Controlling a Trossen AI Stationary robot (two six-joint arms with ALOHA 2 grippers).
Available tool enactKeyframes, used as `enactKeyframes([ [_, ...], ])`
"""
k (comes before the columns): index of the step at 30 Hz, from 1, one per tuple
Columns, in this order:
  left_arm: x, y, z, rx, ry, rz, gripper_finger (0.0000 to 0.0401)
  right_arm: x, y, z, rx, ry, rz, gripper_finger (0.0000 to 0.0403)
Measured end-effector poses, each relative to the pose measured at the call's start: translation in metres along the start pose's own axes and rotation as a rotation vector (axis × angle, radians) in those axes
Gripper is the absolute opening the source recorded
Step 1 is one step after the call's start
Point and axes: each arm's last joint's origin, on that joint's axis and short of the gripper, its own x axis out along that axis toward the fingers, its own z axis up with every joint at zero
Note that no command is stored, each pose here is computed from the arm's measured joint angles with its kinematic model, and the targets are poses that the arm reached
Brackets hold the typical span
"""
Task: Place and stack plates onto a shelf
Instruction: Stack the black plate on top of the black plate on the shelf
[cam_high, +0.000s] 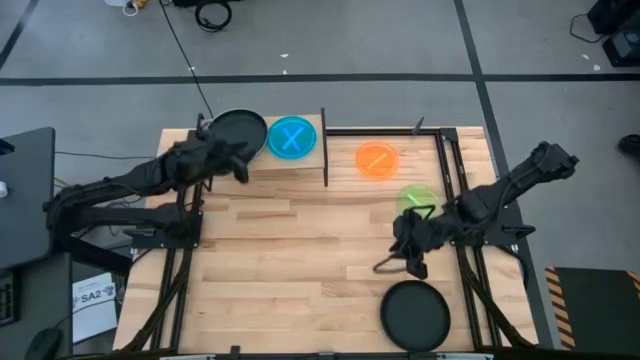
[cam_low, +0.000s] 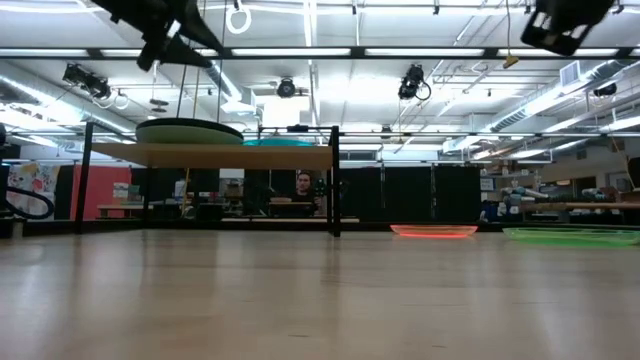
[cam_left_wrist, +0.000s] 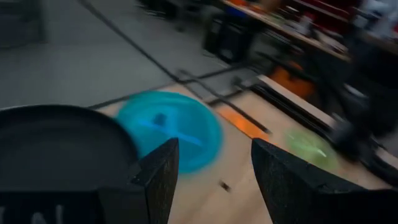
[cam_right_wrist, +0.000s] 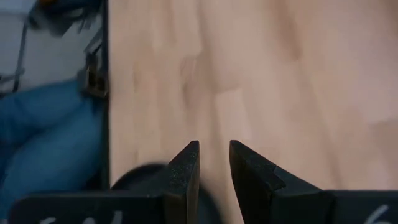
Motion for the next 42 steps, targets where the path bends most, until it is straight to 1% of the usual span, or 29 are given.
enactKeyframes([
  [5, -0.008, -0.026, -0.013, 0.072, 0.065, -0.156, 0.0208, 0.019, 0.015, -0.013, -0.007, 0.123, 0.027, 0.0095],
  [9, -0.011, -0.048, -0.028, 0.133, 0.114, -0.238, 0.0208, 0.035, 0.023, -0.022, -0.042, 0.198, 0.014, 0.0095],
  [14, -0.01, -0.075, -0.049, 0.206, 0.146, -0.268, 0.0208, 0.055, 0.028, -0.032, -0.074, 0.264, -0.03, 0.0095],
  [18, -0.006, -0.096, -0.065, 0.244, 0.147, -0.295, 0.0208, 0.068, 0.03, -0.038, -0.091, 0.305, -0.063, 0.0095],
  [23, -0.001, -0.118, -0.081, 0.279, 0.134, -0.355, 0.0208, 0.082, 0.031, -0.043, -0.123, 0.347, -0.097, 0.0095],
  [29, 0.005, -0.134, -0.098, 0.293, 0.143, -0.387, 0.0208, 0.096, 0.029, -0.049, -0.165, 0.389, -0.131, 0.0095],
  [34, 0.008, -0.141, -0.111, 0.312, 0.166, -0.392, 0.0208, 0.105, 0.028, -0.052, -0.19, 0.416, -0.151, 0.0095],
  [42, 0.012, -0.145, -0.118, 0.315, 0.17, -0.395, 0.0208, 0.108, 0.027, -0.054, -0.203, 0.434, -0.163, 0.0095],
])
